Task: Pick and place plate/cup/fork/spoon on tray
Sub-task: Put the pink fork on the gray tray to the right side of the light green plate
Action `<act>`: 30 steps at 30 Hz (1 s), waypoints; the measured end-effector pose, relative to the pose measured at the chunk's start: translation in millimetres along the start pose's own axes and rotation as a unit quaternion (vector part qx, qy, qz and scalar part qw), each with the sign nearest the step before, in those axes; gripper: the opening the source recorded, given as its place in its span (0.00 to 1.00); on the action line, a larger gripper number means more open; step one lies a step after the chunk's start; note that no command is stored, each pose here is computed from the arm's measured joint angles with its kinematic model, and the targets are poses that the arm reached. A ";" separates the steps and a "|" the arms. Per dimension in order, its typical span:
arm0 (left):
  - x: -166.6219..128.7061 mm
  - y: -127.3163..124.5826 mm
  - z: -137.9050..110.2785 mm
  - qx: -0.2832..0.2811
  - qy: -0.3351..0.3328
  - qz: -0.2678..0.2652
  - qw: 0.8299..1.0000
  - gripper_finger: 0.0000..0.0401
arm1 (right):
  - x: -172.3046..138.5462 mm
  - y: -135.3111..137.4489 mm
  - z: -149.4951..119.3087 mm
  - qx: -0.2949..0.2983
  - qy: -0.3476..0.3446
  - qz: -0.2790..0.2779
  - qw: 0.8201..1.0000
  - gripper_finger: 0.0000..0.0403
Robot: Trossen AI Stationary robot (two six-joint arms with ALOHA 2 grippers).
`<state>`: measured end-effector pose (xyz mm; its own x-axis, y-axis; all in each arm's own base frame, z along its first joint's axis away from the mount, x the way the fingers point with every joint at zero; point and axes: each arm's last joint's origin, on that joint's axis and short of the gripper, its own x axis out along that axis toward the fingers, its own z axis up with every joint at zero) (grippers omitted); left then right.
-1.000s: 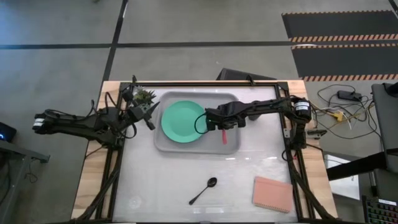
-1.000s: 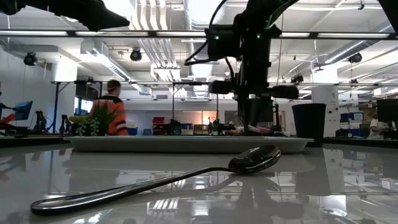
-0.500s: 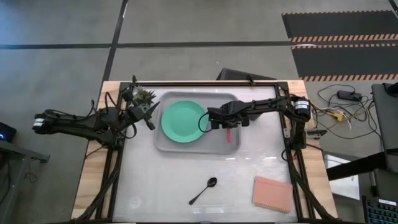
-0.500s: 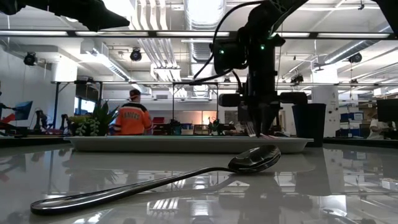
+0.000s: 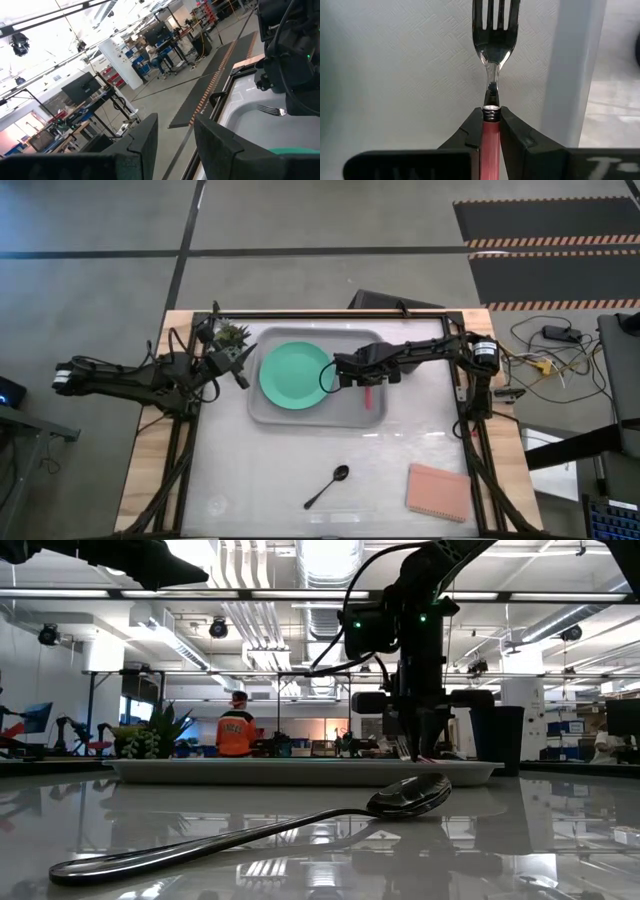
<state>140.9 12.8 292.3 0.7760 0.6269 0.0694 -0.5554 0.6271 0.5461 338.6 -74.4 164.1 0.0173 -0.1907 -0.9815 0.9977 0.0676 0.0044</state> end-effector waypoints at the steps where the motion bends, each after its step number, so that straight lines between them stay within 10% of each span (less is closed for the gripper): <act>1: -0.1 0.1 0.0 0.000 0.000 0.000 1.000 0.27 | 0.1 -0.1 -0.1 0.000 0.000 0.000 1.000 0.08; 30: -0.3 0.4 0.1 -0.001 -0.001 0.001 1.000 0.27 | -16.8 9.0 4.9 -0.040 -0.013 0.037 0.998 0.29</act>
<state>140.5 12.8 292.6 0.7758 0.6270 0.0710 -0.5568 0.6273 0.5446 347.6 -75.4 181.6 0.0925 -0.2077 -0.9738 0.9854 0.1593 0.0597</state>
